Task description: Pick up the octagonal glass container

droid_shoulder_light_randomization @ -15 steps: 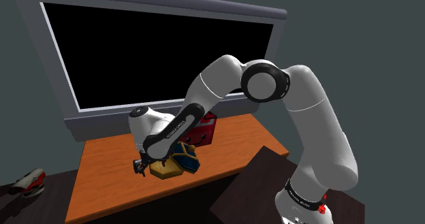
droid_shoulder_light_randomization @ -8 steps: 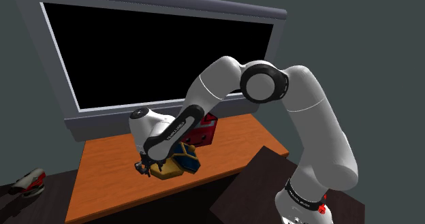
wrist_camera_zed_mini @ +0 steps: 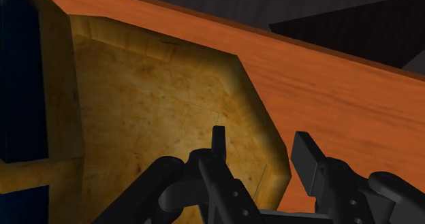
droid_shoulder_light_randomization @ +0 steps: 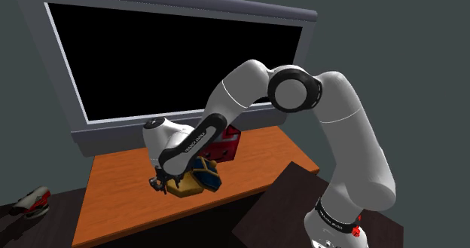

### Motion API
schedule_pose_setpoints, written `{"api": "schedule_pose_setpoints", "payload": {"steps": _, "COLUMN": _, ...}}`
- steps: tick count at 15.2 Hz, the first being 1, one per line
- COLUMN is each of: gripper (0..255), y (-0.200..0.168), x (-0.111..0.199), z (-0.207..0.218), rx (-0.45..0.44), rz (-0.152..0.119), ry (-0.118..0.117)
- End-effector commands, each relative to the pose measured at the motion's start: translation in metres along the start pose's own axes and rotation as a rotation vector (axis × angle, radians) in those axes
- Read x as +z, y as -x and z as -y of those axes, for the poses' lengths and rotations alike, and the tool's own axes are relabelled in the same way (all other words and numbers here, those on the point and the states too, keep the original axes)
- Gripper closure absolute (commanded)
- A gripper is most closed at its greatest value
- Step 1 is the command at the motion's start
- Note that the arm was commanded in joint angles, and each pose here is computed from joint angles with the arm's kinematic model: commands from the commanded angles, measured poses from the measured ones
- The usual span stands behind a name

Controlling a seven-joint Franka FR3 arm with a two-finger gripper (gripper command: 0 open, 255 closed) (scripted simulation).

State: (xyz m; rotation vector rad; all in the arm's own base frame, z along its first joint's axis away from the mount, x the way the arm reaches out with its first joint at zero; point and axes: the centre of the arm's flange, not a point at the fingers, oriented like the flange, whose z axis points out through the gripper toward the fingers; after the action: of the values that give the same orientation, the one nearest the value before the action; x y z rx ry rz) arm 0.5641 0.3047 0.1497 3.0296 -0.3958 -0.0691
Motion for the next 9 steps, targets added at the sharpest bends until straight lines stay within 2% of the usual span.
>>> {"api": "schedule_pose_setpoints", "payload": {"steps": 1, "gripper": 255, "y": 0.0, "x": -0.011, "z": 0.001, "rx": 0.0, "rz": -0.002, "ry": -0.001}}
{"api": "schedule_pose_setpoints", "payload": {"steps": 9, "gripper": 255, "y": 0.001, "x": -0.053, "z": -0.003, "rx": 0.0, "rz": -0.002, "ry": -0.001}}
